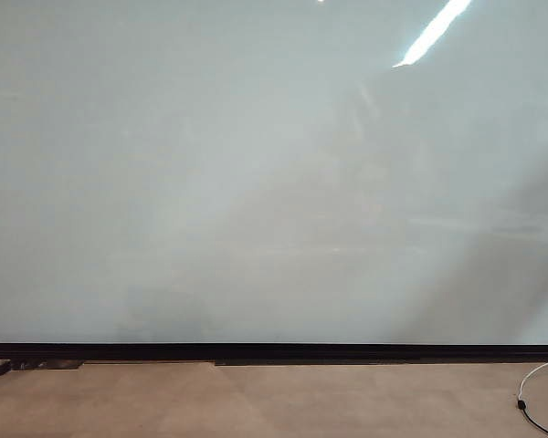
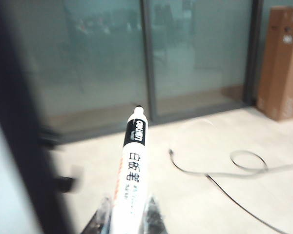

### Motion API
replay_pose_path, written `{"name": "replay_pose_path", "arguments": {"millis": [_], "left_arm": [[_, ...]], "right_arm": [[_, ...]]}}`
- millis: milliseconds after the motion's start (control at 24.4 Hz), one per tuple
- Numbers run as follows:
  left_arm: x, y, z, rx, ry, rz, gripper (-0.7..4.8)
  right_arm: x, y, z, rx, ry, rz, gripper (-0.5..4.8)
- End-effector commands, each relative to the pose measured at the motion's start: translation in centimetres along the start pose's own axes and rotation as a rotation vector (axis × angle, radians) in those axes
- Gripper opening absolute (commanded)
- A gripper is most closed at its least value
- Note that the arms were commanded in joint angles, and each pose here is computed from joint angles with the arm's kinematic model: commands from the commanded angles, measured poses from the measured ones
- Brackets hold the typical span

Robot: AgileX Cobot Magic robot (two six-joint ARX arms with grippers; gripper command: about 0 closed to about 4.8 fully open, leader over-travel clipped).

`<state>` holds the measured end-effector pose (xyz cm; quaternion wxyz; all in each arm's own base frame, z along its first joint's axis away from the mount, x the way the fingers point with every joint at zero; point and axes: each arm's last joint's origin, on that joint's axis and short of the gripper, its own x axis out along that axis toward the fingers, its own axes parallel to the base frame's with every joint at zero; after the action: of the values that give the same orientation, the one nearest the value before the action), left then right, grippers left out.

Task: Pick up the pen on the shelf to the right of the whiteboard and draw a straight line.

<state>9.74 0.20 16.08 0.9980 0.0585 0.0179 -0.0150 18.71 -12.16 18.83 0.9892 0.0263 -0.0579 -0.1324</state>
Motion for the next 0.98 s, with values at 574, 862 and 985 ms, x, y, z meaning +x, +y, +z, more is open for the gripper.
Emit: {"name": "replay_pose_path", "arguments": {"millis": [574, 862, 985], "left_arm": [[0.0, 0.0, 0.2, 0.002, -0.015, 0.000, -0.05], [0.0, 0.0, 0.2, 0.002, -0.016, 0.000, -0.05], [0.0, 0.0, 0.2, 0.002, -0.016, 0.000, -0.05]], "right_arm": [[-5.1, 10.7, 1.4, -0.037, 0.188, 0.294, -0.09], [-5.8, 16.4, -0.4, -0.052, 0.243, 0.541, -0.09], [-6.4, 19.4, -1.1, -0.044, 0.207, 0.630, -0.09]]}}
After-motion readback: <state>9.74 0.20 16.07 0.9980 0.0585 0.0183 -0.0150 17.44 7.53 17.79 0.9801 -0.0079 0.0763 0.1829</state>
